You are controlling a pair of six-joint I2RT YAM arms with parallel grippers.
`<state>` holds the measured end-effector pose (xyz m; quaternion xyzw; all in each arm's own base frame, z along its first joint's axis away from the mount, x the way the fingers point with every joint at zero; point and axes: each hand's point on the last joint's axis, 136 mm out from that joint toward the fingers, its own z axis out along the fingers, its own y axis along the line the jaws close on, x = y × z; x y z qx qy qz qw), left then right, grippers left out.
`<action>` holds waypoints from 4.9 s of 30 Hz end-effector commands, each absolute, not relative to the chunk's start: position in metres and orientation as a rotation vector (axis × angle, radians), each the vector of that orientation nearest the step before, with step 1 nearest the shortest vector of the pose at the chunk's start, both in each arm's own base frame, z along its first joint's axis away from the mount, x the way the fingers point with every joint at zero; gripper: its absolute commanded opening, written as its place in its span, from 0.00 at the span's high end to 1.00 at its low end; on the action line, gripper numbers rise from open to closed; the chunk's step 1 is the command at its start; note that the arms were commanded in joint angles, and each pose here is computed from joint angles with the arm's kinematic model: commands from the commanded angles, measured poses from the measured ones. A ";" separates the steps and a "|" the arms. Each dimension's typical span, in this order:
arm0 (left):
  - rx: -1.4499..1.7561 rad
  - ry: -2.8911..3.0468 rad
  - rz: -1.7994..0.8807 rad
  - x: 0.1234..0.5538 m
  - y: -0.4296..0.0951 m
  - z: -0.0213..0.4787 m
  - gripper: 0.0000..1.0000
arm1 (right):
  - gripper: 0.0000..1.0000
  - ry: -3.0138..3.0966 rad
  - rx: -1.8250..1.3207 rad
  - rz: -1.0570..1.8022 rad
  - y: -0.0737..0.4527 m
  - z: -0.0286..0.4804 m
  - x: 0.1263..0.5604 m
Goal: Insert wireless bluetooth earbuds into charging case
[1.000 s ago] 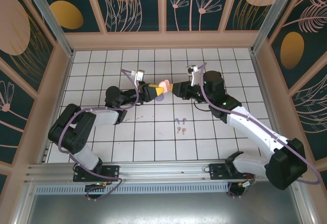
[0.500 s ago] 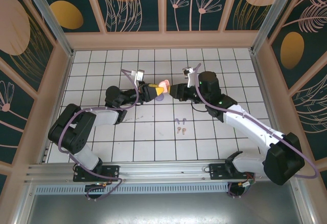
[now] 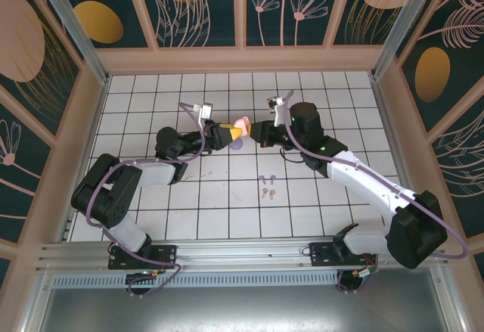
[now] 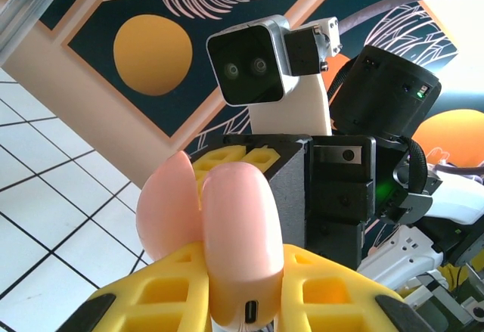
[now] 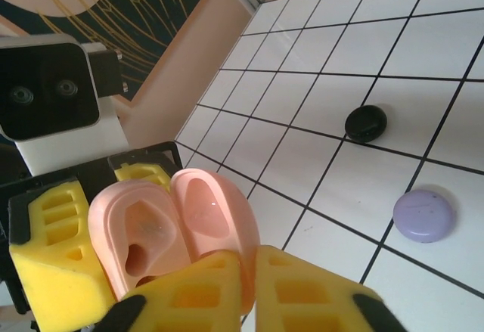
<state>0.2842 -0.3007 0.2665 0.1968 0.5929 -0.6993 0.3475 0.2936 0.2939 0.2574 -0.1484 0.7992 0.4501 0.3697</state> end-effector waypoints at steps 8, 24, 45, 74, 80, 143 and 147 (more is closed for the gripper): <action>0.543 1.549 -1.710 0.288 -0.302 0.270 0.64 | 1.00 2.015 -0.394 1.066 0.294 0.275 0.309; 0.930 1.792 -1.285 0.308 -0.308 0.271 0.50 | 1.00 2.079 -0.476 0.720 0.241 0.263 0.345; 1.279 1.944 -1.445 0.307 -0.315 0.251 0.49 | 1.00 2.077 -0.843 0.721 0.260 0.234 0.312; 1.262 1.986 -1.541 0.309 -0.321 0.216 0.53 | 1.00 2.037 -0.882 0.760 0.293 0.247 0.316; 1.236 2.019 -1.497 0.317 -0.322 0.205 0.53 | 1.00 2.044 -0.880 0.749 0.291 0.246 0.316; 1.128 1.820 -1.480 0.325 -0.324 0.239 1.00 | 0.47 2.023 -0.665 0.704 0.253 0.284 0.297; 1.005 1.735 -1.326 0.339 -0.318 0.265 1.00 | 0.43 2.032 -0.548 0.731 0.237 0.287 0.283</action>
